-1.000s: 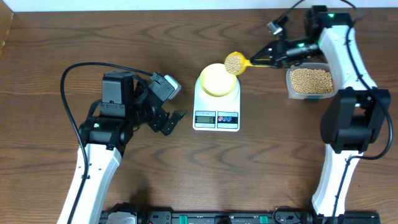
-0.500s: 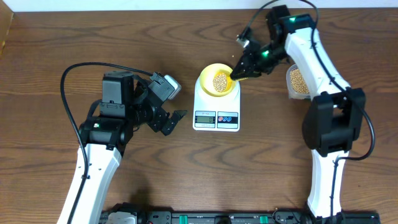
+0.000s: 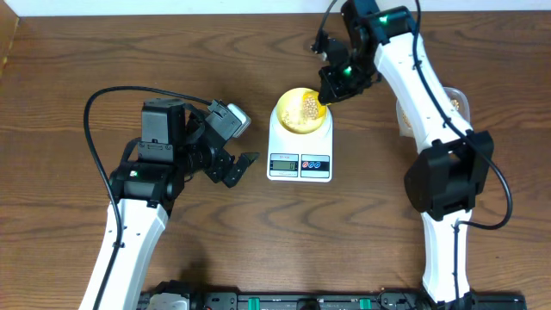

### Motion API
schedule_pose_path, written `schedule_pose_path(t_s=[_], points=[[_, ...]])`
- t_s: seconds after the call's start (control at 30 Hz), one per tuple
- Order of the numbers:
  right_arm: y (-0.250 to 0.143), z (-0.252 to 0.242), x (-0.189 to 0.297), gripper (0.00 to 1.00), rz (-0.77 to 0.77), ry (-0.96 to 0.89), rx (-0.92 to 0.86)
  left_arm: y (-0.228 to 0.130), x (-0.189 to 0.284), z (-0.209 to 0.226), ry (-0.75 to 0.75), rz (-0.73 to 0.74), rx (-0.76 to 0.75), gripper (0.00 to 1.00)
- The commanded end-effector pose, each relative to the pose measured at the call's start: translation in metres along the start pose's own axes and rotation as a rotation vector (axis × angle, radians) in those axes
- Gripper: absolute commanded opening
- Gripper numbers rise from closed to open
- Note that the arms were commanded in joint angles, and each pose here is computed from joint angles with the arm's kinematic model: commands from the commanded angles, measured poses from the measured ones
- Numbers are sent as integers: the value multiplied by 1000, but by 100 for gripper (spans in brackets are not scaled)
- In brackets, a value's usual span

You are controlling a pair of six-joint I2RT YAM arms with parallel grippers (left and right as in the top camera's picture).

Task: Scoop item into bowl and weigh 50g on scale
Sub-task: 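Tip the scoop over the bowl to pour the soybeans in, then carry the empty yellow scoop right to the soybean tub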

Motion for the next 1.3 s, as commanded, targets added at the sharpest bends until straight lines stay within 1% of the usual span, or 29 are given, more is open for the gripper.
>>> schedule_pose_path(t_s=[0.0,0.1,0.27,0.4,0.53,0.7,1.03,1.13,1.27], points=[[7,8,5,1,-15,-68,119,-2,-2,1,-6,5,-3,98],[8,10,5,1,-13,-92,166,-2,-2,1,-6,5,-3,98],[14,14,14,1,-47,-98,194,-2,-2,1,-6,5,-3,98],[21,19,25,1,-86,-108,291,-2,-2,1,-6,5,-3,97],[23,25,27,1,-94,-112,363,-2,-2,1,-6,6,-3,98],[23,33,23,1,-79,-127,434,-2,-2,1,-6,6,-3,98],[22,35,17,1,5,-331,540,-2,-2,1,-6,5,-3,97],[22,41,16,1,14,-344,582,-2,-2,1,-6,6,-3,98],[24,46,19,1,-14,-329,591,-2,-2,1,-6,6,-3,98]])
Point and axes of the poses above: each gripper's point midway between its finger pads, its own x axis back along the fingers, its own z axis along the line the jaws close on, y = z × x, the point moved 7 cm from there along x, back along the fingers, and after that the axes turned 1 degree about x, right-handed, at the moved point
